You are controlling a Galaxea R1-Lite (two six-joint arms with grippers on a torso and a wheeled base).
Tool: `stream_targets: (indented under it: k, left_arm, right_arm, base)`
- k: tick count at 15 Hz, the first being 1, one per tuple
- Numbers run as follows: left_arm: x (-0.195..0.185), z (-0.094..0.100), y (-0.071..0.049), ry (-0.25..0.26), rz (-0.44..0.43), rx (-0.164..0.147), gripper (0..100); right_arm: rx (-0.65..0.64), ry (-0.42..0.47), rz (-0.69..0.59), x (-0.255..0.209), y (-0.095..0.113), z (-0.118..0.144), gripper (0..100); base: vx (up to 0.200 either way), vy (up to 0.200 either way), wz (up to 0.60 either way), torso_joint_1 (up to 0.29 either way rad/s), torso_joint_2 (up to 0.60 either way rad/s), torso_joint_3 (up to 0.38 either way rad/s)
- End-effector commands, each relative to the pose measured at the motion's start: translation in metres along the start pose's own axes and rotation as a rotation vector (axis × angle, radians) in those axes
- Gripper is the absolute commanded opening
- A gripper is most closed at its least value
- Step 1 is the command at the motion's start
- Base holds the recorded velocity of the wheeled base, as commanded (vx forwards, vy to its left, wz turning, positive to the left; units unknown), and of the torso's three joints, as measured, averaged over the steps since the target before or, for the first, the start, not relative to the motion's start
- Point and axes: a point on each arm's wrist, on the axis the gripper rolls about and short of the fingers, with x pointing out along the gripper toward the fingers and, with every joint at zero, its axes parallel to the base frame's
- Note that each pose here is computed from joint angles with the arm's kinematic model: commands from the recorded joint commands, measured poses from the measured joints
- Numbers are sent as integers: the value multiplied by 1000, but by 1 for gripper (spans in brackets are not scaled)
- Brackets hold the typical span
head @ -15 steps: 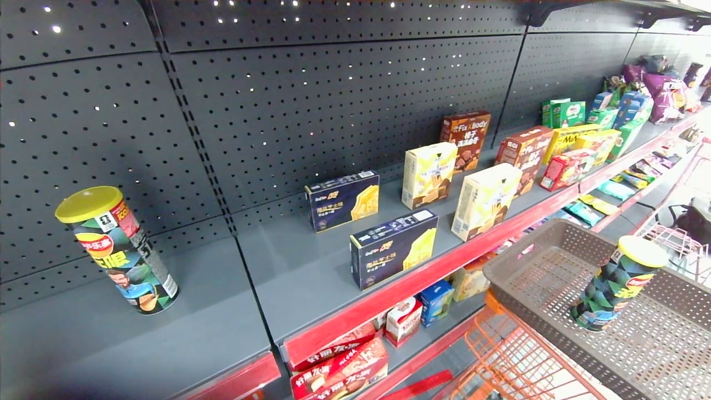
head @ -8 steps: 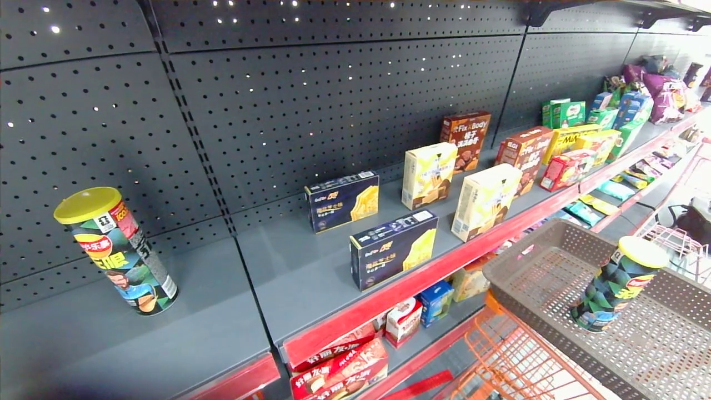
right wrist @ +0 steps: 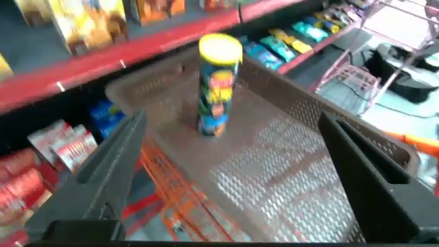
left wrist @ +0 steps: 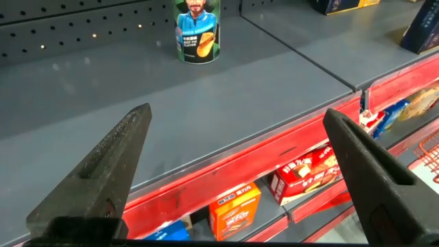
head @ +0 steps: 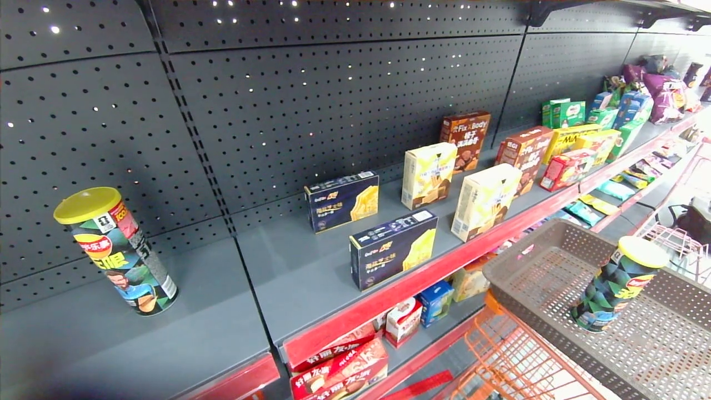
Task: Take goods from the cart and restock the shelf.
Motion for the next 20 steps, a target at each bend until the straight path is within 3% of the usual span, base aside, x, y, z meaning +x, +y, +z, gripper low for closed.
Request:
stream_targets:
  k: [1, 3, 5, 7, 11, 15, 20]
  left_arm:
    - [0, 0, 0, 1, 0, 0, 100]
    - [0, 0, 0, 1, 0, 0, 100]
    - [0, 0, 0, 1, 0, 0, 100]
    - [0, 0, 0, 1, 0, 0, 100]
    - [0, 0, 0, 1, 0, 0, 100]
    - [0, 0, 0, 1, 0, 0, 100]
    - [0, 0, 0, 1, 0, 0, 100]
  right_arm:
    - [118, 50, 17, 54, -3, 50, 100]
    - [124, 156, 78, 88, 3, 53, 100]
    - [12, 282, 101, 96, 8, 22, 100]
    - [-52, 347, 87, 100, 9, 7, 100]
    - [-75, 307, 112, 127, 15, 4, 100]
    - [-190, 423, 65, 133, 4, -19, 100]
    - [-170, 472, 124, 134, 6, -30, 100]
  base:
    - [0, 0, 0, 0, 0, 0]
    - [0, 0, 0, 0, 0, 0]
    - [0, 0, 0, 0, 0, 0]
    - [0, 0, 0, 0, 0, 0]
    - [0, 0, 0, 0, 0, 0]
    - [0, 0, 0, 0, 0, 0]
    - [0, 0, 0, 0, 0, 0]
